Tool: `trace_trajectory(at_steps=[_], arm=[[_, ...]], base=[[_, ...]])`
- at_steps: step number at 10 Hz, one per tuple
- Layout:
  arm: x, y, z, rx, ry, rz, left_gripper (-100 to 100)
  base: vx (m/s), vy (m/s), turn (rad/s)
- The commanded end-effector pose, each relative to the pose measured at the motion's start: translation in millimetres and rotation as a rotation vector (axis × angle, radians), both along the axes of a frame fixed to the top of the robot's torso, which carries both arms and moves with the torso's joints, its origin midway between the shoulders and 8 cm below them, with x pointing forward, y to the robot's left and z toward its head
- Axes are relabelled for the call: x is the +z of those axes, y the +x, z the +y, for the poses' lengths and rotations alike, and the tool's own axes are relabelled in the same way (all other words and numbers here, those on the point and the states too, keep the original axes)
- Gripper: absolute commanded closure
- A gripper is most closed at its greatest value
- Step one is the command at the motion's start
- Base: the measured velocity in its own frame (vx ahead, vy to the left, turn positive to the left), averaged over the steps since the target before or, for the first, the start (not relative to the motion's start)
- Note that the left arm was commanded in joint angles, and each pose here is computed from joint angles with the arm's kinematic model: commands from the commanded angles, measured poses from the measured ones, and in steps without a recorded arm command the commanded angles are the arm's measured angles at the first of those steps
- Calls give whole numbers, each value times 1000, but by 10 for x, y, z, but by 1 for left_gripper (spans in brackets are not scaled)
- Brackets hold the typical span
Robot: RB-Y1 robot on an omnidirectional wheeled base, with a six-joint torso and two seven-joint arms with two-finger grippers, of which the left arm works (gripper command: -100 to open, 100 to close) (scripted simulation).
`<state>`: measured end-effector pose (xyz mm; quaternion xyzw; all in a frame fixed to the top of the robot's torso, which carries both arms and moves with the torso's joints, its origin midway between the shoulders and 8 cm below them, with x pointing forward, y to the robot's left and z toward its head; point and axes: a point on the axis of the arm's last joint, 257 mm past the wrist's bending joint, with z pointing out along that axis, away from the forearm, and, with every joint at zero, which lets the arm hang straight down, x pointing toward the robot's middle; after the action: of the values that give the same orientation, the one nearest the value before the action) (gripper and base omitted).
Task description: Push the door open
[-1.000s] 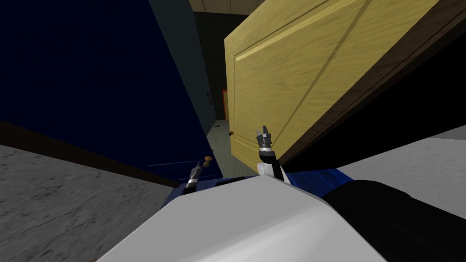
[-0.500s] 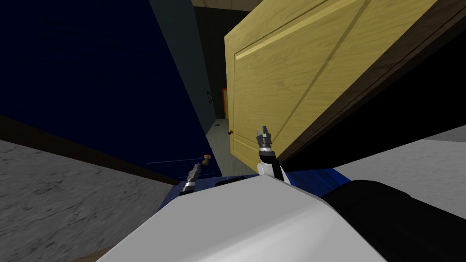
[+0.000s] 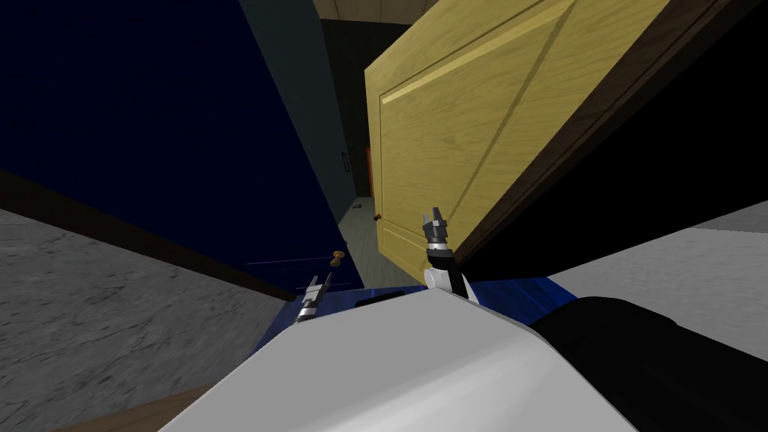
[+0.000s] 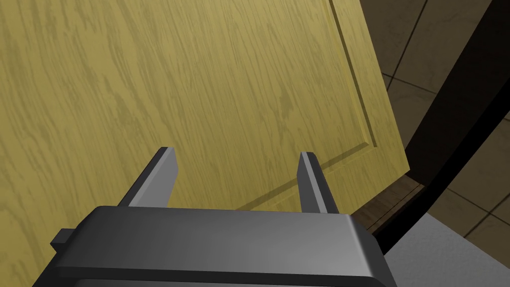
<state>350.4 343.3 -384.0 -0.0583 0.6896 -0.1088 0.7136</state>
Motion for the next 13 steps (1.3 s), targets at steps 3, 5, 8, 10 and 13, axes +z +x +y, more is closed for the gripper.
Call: trace_trajectory(at_steps=[3, 5, 8, 10, 13], arm=[[-36, -145, 64, -15, 125, 10, -100], [-61, -236, 101, -25, 194, 16, -100], [-71, -92, 44, -10, 205, 17, -100], [-76, 38, -12, 3, 206, 17, -100], [-69, 143, -67, 13, 205, 15, -100]], base=[[-59, -55, 13], [-73, -78, 19], [8, -13, -28], [176, 19, -80], [173, 23, -62]])
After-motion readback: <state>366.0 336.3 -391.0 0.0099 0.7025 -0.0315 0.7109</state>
